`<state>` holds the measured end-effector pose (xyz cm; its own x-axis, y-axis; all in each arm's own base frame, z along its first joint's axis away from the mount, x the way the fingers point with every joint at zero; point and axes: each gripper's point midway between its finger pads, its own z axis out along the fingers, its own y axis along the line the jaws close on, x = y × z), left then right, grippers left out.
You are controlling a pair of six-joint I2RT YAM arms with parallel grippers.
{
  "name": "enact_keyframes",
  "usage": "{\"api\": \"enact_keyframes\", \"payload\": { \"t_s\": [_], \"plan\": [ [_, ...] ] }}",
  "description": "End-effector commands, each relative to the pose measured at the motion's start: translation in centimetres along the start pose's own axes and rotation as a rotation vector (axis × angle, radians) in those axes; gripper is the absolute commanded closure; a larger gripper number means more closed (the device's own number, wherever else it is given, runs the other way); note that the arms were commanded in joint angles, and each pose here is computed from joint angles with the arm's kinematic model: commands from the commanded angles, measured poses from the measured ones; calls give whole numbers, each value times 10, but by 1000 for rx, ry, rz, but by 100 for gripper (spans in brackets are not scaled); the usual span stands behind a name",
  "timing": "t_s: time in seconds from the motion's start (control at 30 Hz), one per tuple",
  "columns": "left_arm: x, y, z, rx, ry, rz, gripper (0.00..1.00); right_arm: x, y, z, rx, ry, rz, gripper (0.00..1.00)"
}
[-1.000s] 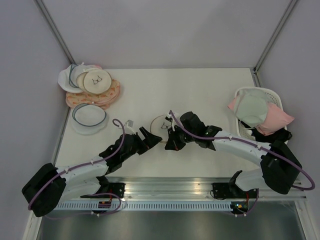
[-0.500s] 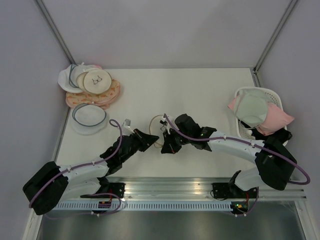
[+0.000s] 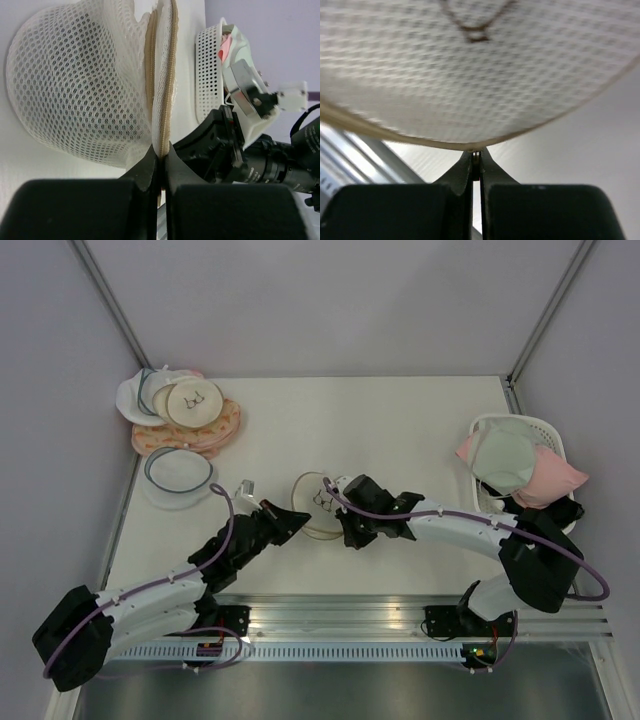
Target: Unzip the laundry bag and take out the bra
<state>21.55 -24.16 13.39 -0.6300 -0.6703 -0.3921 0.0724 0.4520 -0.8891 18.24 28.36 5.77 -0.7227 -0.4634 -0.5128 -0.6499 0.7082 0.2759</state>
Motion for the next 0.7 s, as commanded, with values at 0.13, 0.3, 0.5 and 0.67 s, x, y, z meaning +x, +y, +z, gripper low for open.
{"api": "enact_keyframes", "payload": {
  "t_s": [0.13,0.3,0.5,0.67],
  "plan": [
    [10,12,0,-37,75,172,98,-5,-83,-11,411,9,94,100],
    [4,2,13,-25,99,284,98,-30,-101,-25,513,-59,118,99],
    [-35,-9,53,-35,88,395,98,-35,-90,-29,452,-69,97,100],
    [-56,-16,93,-19,103,434,60,-32,-73,-27,342,-100,111,100]
  ]
}}
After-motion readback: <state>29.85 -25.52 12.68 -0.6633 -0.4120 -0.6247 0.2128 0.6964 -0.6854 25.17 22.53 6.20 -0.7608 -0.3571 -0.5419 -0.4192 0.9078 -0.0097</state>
